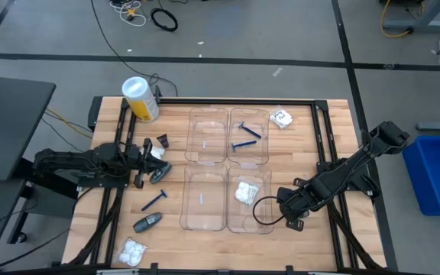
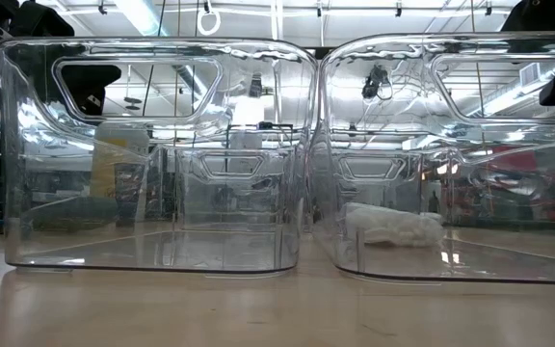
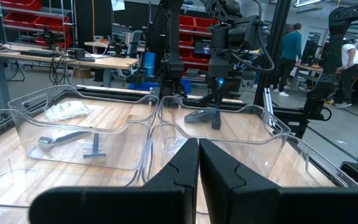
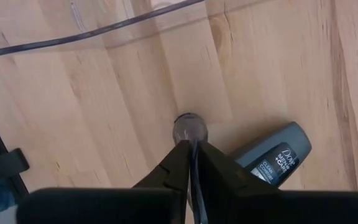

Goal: Pick & Place Travel size toiletries
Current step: Put the right shave cream into the bottom left transparent bin

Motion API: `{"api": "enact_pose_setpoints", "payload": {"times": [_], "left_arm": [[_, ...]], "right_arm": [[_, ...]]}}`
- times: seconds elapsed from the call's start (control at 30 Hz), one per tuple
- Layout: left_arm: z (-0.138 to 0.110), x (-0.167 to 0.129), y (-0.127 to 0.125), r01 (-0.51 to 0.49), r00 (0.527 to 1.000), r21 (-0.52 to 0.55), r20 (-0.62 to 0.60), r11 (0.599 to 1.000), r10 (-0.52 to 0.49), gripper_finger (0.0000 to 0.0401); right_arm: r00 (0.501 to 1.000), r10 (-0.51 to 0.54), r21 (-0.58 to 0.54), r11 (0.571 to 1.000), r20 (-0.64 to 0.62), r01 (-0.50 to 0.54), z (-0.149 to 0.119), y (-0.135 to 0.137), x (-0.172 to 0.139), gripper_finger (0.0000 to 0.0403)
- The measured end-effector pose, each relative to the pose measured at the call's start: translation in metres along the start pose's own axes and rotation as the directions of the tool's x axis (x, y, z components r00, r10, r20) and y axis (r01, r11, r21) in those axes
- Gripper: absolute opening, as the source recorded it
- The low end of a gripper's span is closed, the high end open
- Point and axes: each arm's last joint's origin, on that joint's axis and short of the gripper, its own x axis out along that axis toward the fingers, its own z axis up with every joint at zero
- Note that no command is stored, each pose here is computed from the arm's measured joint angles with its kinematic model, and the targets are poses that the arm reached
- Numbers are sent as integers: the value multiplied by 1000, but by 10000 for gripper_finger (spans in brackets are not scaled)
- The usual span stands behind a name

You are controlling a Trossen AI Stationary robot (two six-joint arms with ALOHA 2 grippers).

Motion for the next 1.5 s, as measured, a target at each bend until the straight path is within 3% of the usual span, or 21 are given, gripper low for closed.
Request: {"api": "enact_pose_setpoints", "payload": {"times": [0.37, 0.83, 1.5], "left_arm": [[0, 0, 0, 0, 1000, 0, 0, 1000, 0, 22], [0, 0, 0, 0, 1000, 0, 0, 1000, 0, 22], [0, 0, 0, 0, 1000, 0, 0, 1000, 0, 22]], "right_arm": [[1000, 11, -10, 1000, -15, -11, 0, 0, 0, 9], [999, 32, -20, 999, -21, -32, -2, 0, -4, 6], [959, 256, -132, 962, 119, -241, -21, -27, -70, 6]]}}
